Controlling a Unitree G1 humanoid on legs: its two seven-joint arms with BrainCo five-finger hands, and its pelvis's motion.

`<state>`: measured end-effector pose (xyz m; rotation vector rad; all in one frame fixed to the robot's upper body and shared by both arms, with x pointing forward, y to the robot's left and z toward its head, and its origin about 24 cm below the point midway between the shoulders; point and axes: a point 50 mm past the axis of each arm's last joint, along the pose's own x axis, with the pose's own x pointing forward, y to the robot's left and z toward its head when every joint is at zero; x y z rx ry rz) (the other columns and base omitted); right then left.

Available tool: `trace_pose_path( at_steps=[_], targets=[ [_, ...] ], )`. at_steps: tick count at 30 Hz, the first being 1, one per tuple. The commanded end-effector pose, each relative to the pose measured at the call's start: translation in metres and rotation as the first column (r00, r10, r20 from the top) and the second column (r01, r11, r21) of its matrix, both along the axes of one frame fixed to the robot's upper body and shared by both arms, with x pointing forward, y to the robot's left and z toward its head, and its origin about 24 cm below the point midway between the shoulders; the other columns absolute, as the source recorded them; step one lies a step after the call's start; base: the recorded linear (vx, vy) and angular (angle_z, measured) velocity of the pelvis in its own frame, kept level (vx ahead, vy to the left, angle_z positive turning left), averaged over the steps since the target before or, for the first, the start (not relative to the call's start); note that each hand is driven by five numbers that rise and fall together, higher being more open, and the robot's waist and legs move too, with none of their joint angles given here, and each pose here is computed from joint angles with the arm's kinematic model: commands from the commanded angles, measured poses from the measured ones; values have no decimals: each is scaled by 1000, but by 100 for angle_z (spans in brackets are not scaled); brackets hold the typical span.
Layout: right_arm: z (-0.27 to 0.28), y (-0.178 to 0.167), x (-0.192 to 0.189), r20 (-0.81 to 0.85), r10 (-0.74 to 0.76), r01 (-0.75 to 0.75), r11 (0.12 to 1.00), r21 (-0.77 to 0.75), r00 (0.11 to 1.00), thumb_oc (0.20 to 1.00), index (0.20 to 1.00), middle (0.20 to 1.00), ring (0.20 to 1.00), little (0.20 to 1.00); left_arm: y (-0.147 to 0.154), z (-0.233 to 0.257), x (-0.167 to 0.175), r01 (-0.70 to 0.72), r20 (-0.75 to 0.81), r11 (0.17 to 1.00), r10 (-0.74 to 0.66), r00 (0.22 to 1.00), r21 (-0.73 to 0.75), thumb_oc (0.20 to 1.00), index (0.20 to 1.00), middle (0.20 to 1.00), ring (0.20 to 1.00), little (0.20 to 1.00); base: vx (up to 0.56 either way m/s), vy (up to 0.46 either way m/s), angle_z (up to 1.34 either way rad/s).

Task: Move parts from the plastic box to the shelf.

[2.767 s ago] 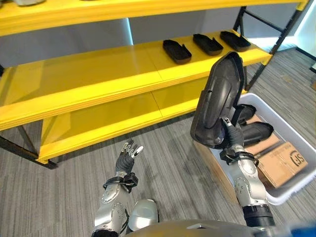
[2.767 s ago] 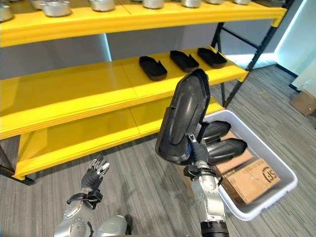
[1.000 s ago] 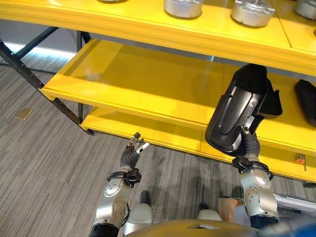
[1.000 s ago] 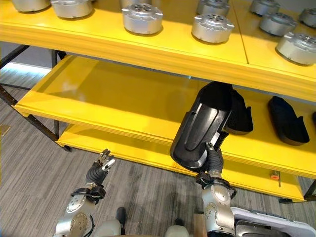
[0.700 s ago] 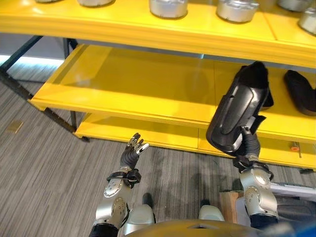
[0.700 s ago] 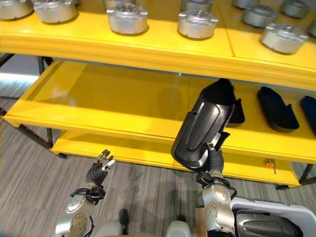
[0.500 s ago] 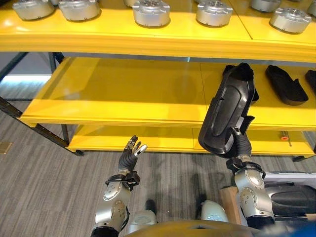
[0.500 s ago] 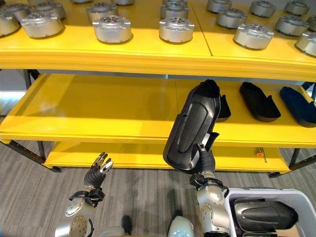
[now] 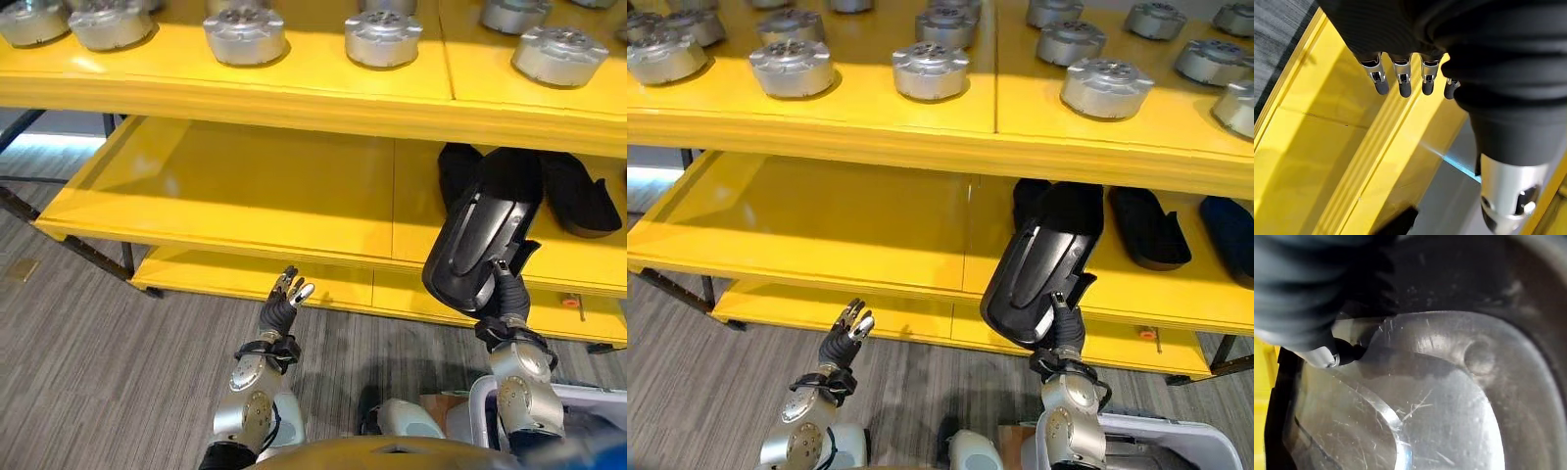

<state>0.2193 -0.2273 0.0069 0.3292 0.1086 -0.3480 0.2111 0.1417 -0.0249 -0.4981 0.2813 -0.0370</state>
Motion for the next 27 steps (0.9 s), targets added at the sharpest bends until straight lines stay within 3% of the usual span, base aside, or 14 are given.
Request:
trace_pose_path(
  at_steps=[1, 5, 12, 19, 24, 27],
  targets=[
    [44, -4, 15, 228, -39, 48, 998, -33, 973, 200, 200, 200, 200, 200, 13, 31, 6, -53, 160, 998, 57, 985, -32, 1000, 1000, 1000, 1000, 1000, 243, 470, -7],
    [45, -1, 12, 231, -26, 36, 999, -38, 973, 200, 200, 200, 200, 200, 6, 29, 5, -40, 155, 997, 51, 987, -73, 1000, 1000, 1000, 1000, 1000, 121, 462, -64],
    [43, 4, 14, 235, -12, 17, 1000, -18, 972, 200, 200, 200, 200, 200, 20, 42, 14, -10, 221, 998, -2, 975, 57, 1000, 1000, 1000, 1000, 1000, 50, 258, 8],
    [65, 32, 29, 325, 137, -125, 991, -56, 936, 200, 200, 200, 200, 200, 24, 42, 17, -33, 220, 997, 16, 975, 75, 1000, 1000, 1000, 1000, 1000, 51, 87, 3],
    [89, 81, 48, 427, 340, -348, 935, -60, 838, 200, 200, 200, 200, 200, 16, 38, 18, -13, 200, 998, 1, 980, 57, 1000, 1000, 1000, 1000, 1000, 13, 15, -3],
    [98, 93, 56, 453, 377, -391, 918, -65, 808, 200, 200, 200, 200, 200, 15, 38, 18, -5, 200, 998, -7, 980, 59, 1000, 1000, 1000, 1000, 1000, 15, -4, 1]
  ],
)
